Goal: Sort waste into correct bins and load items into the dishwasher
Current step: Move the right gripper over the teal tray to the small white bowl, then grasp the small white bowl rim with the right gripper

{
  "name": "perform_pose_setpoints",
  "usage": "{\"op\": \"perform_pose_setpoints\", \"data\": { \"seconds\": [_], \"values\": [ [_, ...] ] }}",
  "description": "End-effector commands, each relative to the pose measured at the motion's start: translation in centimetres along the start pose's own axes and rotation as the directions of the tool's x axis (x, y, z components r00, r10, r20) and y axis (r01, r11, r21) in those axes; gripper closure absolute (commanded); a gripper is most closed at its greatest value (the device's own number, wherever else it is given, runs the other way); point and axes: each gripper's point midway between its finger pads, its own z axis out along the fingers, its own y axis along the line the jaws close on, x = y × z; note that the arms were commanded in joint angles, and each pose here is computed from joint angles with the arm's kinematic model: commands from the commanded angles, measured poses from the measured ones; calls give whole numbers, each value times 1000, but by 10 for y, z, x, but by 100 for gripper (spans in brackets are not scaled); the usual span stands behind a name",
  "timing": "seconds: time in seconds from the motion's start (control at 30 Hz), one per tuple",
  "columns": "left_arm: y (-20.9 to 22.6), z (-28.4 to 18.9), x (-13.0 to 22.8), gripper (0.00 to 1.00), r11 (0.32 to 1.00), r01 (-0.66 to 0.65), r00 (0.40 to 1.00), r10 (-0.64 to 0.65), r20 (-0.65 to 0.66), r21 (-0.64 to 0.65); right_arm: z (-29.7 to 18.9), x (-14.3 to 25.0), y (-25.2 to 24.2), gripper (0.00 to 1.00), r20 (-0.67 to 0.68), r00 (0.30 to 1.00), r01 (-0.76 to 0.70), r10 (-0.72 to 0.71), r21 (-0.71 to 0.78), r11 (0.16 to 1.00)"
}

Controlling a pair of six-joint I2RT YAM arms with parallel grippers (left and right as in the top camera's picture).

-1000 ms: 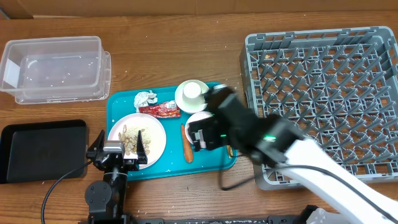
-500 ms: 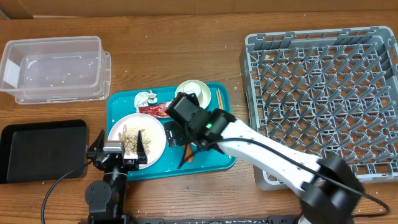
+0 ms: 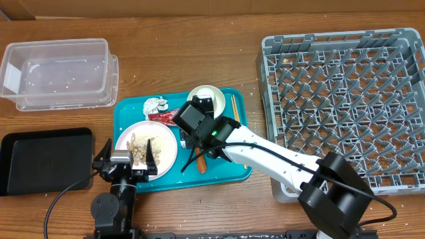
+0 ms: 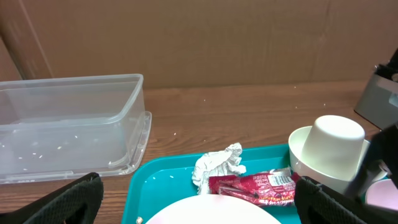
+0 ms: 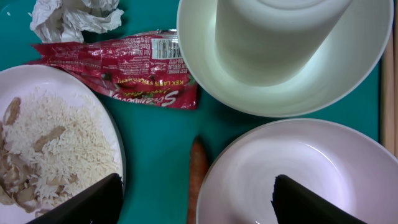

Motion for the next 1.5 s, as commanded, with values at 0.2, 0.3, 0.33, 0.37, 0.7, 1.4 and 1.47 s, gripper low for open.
{"op": "perform_pose_setpoints", "data": {
  "seconds": [0.2,0.3,0.33,0.37,0.7,1.4,1.47],
  "values": [
    [-1,0,0,0,1000,-20,1000,20,5,3,32,18,-12,24,-37,999,-19,21,68,998],
    [-1,0,0,0,1000,-20,1000,20,5,3,39,22,-14,27,-47,999,-15,19,78,997],
    [-1,0,0,0,1000,-20,1000,20,5,3,41,23,-15,28,-50,999,-14,18,82,997],
    [-1,0,0,0,1000,-20,1000,20,5,3,43,25,-15,29,-54,998,-13,17,85,996],
    [-1,0,0,0,1000,-20,1000,20,5,3,46,26,-16,48,-59,998,-10,16,90,996],
    [-1,0,0,0,1000,-20,1000,20,5,3,32,22,-9,88,-88,996,-10,16,77,997],
    [-1,0,0,0,1000,-20,1000,20,5,3,30,22,-8,91,-88,996,-11,18,69,998]
  ]
}}
